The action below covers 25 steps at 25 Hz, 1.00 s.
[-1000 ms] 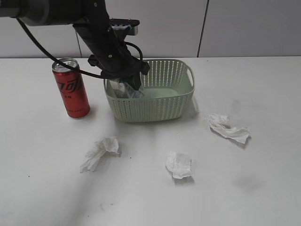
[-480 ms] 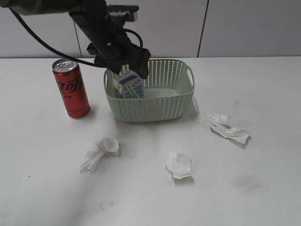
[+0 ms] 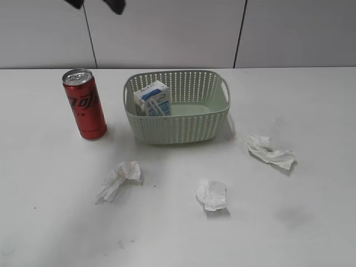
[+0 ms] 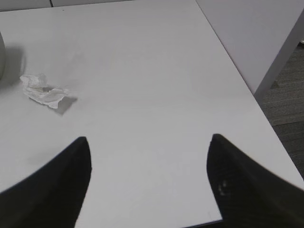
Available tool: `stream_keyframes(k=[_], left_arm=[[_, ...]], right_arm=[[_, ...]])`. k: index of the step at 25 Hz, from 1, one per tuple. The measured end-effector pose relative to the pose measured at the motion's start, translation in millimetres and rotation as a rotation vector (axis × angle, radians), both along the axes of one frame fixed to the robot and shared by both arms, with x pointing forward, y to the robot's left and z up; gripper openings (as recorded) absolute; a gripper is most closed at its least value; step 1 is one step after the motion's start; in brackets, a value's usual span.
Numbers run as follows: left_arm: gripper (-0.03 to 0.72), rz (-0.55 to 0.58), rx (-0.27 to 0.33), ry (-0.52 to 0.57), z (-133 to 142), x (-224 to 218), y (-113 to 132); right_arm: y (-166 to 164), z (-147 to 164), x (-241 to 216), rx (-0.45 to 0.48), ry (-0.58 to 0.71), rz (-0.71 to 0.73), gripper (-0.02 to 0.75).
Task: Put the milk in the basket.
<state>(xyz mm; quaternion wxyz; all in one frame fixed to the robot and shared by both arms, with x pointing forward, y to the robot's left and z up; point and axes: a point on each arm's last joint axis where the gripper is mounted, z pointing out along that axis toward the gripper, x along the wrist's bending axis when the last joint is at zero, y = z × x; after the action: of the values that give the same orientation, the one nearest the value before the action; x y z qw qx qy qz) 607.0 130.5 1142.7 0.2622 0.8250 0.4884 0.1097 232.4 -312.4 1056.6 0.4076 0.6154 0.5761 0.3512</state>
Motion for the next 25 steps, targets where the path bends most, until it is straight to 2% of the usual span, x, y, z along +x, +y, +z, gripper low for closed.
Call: stream_keyframes(k=[6, 12, 18, 21, 23, 25], left_arm=[[0.661, 0.184, 0.020, 0.072, -2, 4, 62], [0.660, 0.269, 0.076, 0.116, -6, -34, 103], [0.659, 0.293, 0.138, 0.206, -31, -106, 123], [0.657, 0.306, 0.140, 0.229, -44, -148, 130], [0.655, 0.311, 0.132, 0.207, -49, -174, 135], [0.653, 0.313, 0.133, 0.211, -65, -201, 139]], right_arm=[[0, 0, 0, 0.000, 0.000, 0.000, 0.586], [0, 0, 0, 0.000, 0.000, 0.000, 0.586], [0, 0, 0, 0.000, 0.000, 0.000, 0.587], [0, 0, 0, 0.000, 0.000, 0.000, 0.587], [0, 0, 0, 0.000, 0.000, 0.000, 0.587], [0, 0, 0, 0.000, 0.000, 0.000, 0.587]])
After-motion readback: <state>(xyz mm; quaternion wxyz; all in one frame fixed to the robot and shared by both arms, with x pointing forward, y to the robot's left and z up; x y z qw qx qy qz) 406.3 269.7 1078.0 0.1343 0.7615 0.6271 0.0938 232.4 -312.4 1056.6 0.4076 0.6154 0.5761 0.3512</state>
